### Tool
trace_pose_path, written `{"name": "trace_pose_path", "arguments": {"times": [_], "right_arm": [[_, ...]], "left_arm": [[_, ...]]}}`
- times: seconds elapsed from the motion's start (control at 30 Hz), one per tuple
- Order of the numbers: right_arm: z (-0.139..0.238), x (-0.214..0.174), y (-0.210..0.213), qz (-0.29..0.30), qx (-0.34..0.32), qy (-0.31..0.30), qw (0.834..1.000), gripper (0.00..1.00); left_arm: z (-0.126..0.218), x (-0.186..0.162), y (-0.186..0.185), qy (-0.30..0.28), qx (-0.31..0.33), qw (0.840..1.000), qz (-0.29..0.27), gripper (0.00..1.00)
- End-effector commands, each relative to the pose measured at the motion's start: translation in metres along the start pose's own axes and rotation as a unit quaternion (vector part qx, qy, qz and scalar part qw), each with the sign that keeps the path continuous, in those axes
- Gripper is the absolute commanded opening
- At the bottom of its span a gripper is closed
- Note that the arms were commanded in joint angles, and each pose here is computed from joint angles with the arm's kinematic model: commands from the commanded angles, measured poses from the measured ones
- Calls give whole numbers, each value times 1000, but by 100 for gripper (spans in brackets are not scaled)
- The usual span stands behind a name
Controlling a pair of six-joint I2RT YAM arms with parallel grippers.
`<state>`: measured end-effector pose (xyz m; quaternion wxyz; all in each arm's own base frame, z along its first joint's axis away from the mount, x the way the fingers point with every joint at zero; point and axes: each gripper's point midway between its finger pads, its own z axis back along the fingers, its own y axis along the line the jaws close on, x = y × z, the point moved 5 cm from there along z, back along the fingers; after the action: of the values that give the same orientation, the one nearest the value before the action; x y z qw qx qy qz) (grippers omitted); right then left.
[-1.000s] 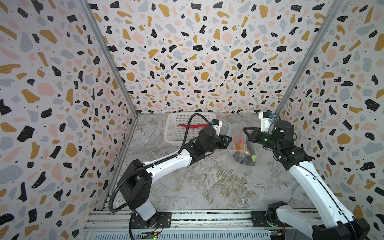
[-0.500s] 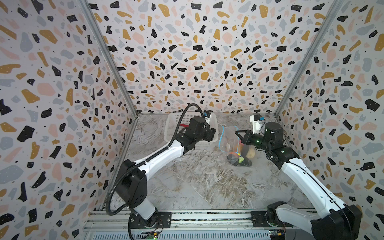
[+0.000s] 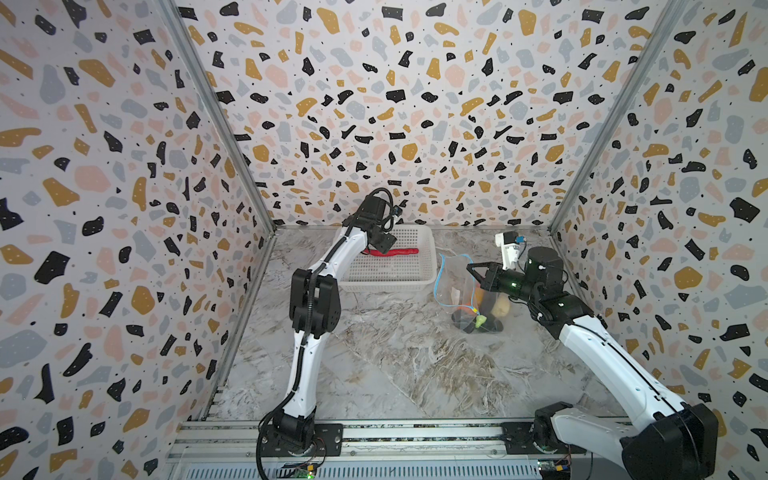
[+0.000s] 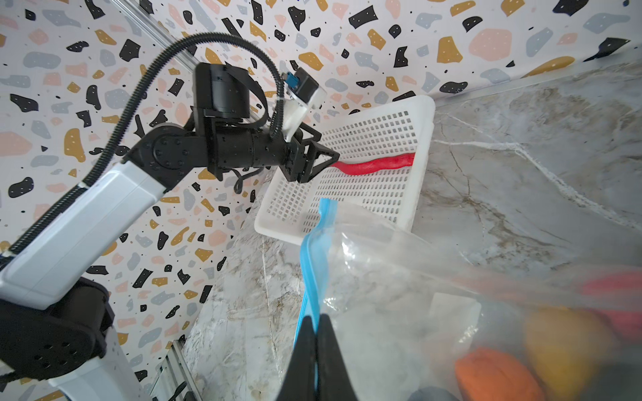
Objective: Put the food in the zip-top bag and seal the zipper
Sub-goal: 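Move the left gripper back over the basket above the red chili, then lower the open left gripper toward the red chili, aligning along it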
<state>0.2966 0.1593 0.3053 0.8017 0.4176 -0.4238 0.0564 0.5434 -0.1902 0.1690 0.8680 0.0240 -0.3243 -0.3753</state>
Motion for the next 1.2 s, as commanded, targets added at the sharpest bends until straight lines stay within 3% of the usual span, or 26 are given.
{"name": "trace_pose_path", "arguments": {"times": [0.0,0.63,0.93,1.17], "right_arm": [[0,10,8,12,21,-13,1000,0],[-33,-3,-1,-2,30,23,999,0],[-36,-10,-5,-7,31,28,999,0],[-38,-13,-6,-7,37,30,999,0]], "left_arm": [[-12,-9,-12,19,-20,999,-44,72],[-73,-45,-19,46,-106,993,-18,72],[-78,-58,-35,70,-159,985,2,56],[-43,-51,-39,72,-186,980,17,42]]}}
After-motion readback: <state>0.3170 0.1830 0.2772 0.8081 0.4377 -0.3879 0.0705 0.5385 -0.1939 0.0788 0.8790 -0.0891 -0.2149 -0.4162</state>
